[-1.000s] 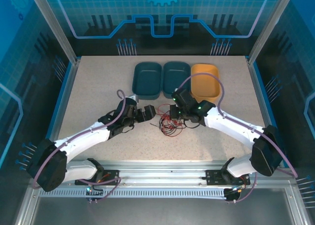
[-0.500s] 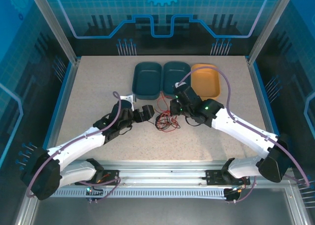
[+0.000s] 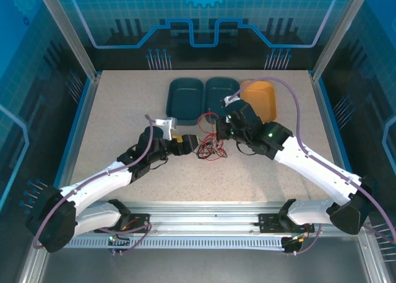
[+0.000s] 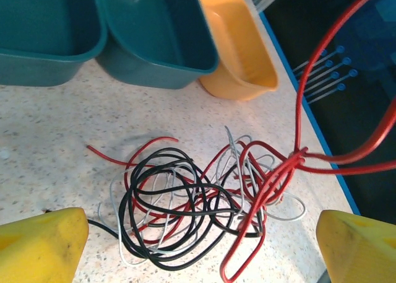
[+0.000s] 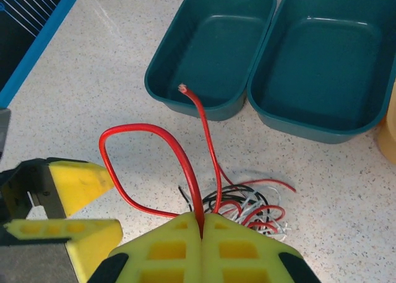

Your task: Untangle the cables

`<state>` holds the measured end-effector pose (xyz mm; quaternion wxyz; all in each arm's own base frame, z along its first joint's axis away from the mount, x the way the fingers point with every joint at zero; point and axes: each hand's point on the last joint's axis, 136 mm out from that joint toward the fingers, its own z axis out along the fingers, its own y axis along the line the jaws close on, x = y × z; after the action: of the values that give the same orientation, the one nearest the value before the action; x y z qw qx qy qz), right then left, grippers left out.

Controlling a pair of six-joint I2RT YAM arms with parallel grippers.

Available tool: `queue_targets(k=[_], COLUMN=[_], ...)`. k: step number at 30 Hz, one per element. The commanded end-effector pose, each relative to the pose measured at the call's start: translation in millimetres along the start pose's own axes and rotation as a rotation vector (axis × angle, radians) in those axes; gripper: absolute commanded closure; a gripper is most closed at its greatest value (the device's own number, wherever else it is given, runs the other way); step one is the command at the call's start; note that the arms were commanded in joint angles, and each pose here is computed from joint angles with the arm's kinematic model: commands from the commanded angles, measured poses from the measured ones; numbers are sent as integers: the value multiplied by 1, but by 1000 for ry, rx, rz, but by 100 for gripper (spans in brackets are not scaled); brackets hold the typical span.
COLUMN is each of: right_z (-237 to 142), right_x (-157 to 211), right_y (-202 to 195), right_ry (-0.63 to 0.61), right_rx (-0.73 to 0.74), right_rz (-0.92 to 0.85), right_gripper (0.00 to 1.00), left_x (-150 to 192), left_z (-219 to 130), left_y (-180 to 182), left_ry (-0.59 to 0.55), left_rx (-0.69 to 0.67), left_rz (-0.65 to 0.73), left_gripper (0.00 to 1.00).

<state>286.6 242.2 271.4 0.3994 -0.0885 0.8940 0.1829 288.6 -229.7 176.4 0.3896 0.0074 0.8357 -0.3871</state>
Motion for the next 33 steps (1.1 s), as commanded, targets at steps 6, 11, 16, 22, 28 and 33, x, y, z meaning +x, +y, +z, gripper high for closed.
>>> queue_targets(k=[6,11,16,22,28,33], right_z=[-25,-25,-23,-26,-17,-9], right_x=[-30,-34,-35,-36,-25,-20], right_y=[11,15,19,22,19,18], right_ry=[-84,-91,-86,-85,-58,-43], right_rx=[-29,-41,-58,-83,-87,-113], right_rz=[-11,-10,0,13,47,83], right_gripper=[100,100,100,100,100,100], left_x=[19,27,33,37,34,38], left_z=[6,16,30,45,55,62], left_y=[-14,-16,-18,-16,-22,-31], left_ry=[57,83,111,110,86,90], left_rx=[149,187,184,182,212,239], left_rz=[21,0,23,11,6,13], left_gripper=[20,28,34,38,40,32])
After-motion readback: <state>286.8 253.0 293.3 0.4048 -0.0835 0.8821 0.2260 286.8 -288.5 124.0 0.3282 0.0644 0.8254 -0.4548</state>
